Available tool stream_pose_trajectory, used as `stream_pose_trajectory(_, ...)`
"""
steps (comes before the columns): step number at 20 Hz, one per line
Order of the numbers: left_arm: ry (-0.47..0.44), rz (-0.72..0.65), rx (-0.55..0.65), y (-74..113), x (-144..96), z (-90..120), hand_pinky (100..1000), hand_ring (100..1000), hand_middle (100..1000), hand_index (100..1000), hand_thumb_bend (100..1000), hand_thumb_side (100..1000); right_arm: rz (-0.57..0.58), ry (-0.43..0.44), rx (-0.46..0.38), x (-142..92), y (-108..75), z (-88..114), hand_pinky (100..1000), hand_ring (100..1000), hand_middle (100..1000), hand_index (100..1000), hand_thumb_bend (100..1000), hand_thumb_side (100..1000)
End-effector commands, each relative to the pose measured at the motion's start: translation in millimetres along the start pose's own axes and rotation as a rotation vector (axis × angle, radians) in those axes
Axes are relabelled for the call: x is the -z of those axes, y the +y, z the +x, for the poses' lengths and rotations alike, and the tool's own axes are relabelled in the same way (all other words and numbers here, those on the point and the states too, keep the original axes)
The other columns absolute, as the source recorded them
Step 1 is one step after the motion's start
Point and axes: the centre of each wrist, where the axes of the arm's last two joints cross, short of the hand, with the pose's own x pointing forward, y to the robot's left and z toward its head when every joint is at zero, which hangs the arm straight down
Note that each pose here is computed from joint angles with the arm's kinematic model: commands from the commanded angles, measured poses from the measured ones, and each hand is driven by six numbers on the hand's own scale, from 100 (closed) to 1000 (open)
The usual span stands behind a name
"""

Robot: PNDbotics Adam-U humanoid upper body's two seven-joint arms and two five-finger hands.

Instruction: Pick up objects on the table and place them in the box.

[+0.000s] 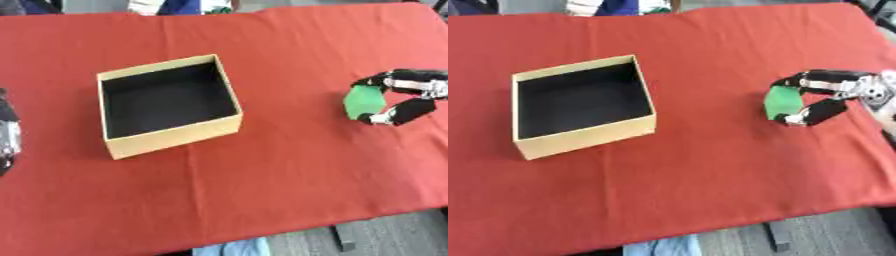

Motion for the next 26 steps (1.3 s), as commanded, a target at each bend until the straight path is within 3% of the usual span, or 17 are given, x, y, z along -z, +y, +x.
stream_pose_trajectory(1,-0.032,0.005,0.021,6.5,5,4,595,376,388,601,100,408,-0.016,0.033,-0.045,-7,-12.0,-3,800,826,719,951,146,374)
stream_pose_trajectory(4,-0.03,0.004,0.022,6.5,5,4,596,376,388,603,100,408,-0.034,0.041,-0.056,-8,-12.9,-3,792,812,676,924,100,181)
stream_pose_trajectory(7,-0.03,0.004,0.023,6.6,5,4,596,376,389,604,100,408,-0.057,0.044,-0.063,-12,-12.0,-3,783,797,622,887,100,100)
stream_pose_trajectory(13,-0.03,0.005,0.023,6.9,4,3,597,377,393,605,100,408,-0.158,0.022,-0.099,-19,-22.6,6,771,772,561,805,100,113)
stream_pose_trajectory(20,-0.03,0.0,0.022,7.1,3,3,597,377,394,605,100,406,-0.301,-0.042,-0.242,-26,-73.6,39,778,774,554,788,100,100)
stream_pose_trajectory(24,-0.029,-0.006,0.021,6.7,2,3,598,376,393,603,100,408,-0.327,-0.061,-0.288,-24,-91.5,50,783,777,560,787,100,100)
stream_pose_trajectory(26,-0.032,-0.021,0.012,4.6,1,4,598,376,392,603,100,410,-0.357,-0.086,-0.327,-16,-113.0,62,784,778,564,789,100,100)
